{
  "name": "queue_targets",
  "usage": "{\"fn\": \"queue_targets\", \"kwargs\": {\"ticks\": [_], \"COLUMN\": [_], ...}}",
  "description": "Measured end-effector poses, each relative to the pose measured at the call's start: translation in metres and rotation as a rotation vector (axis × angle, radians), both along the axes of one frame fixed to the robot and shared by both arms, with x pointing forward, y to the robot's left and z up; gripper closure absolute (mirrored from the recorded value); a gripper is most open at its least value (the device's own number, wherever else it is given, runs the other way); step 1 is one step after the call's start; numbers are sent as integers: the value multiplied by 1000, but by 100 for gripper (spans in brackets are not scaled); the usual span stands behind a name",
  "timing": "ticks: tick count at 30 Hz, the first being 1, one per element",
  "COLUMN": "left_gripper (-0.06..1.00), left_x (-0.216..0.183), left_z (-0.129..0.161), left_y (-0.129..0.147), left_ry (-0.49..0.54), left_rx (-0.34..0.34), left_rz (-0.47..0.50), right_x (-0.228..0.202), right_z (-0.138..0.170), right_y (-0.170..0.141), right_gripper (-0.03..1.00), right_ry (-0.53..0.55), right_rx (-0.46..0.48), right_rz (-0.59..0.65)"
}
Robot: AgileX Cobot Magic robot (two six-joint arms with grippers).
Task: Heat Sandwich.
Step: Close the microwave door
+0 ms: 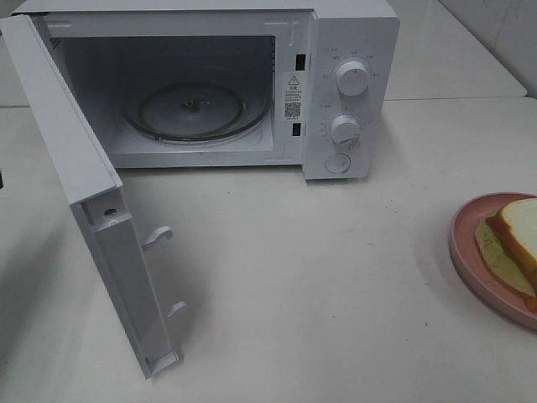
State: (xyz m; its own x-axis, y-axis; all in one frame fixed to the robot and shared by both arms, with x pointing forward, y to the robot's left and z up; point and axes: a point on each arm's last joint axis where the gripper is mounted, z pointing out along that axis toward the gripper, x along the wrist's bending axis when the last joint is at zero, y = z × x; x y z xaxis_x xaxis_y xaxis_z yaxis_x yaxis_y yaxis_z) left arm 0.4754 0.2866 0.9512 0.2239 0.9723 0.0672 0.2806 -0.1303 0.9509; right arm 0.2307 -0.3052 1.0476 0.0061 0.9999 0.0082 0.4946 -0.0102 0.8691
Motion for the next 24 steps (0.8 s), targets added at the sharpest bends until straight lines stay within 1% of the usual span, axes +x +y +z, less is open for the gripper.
{"fn": "queue_targets", "kwargs": {"ticks": [3,5,6,7,8,10,13,14,17,18,21,23,24], "left_gripper": [94,94,94,94,94,94,94,94,94,94,94,94,94], "left_x": [4,5,9,10,10,15,19,22,28,28,37,38,42], "left_z": [0,1,1,0,0,-3,-6,-8,-9,-9,-10,-11,-13], "left_y": [-8,-11,-21,-27,-27,-40,-47,-56,-72,-72,-88,-91,-100], "left_ry": [-7,-7,-11,-12,-12,-4,9,14,4,4,0,0,2], "left_rx": [6,6,8,9,9,15,13,16,16,16,-11,-15,-22], "left_rz": [-61,-78,-125,-150,-150,-196,-211,-246,-303,-303,-315,-315,-319], "right_x": [0,0,0,0,0,0,0,0,0,0,0,0,0], "right_z": [0,0,0,0,0,0,0,0,0,0,0,0,0], "right_y": [0,0,0,0,0,0,0,0,0,0,0,0,0], "right_gripper": [25,25,25,25,25,25,25,25,25,25,25,25,25], "right_ry": [0,0,0,0,0,0,0,0,0,0,0,0,0], "right_rx": [0,0,0,0,0,0,0,1,1,1,0,0,0], "right_rz": [0,0,0,0,0,0,0,1,1,1,1,1,1]}}
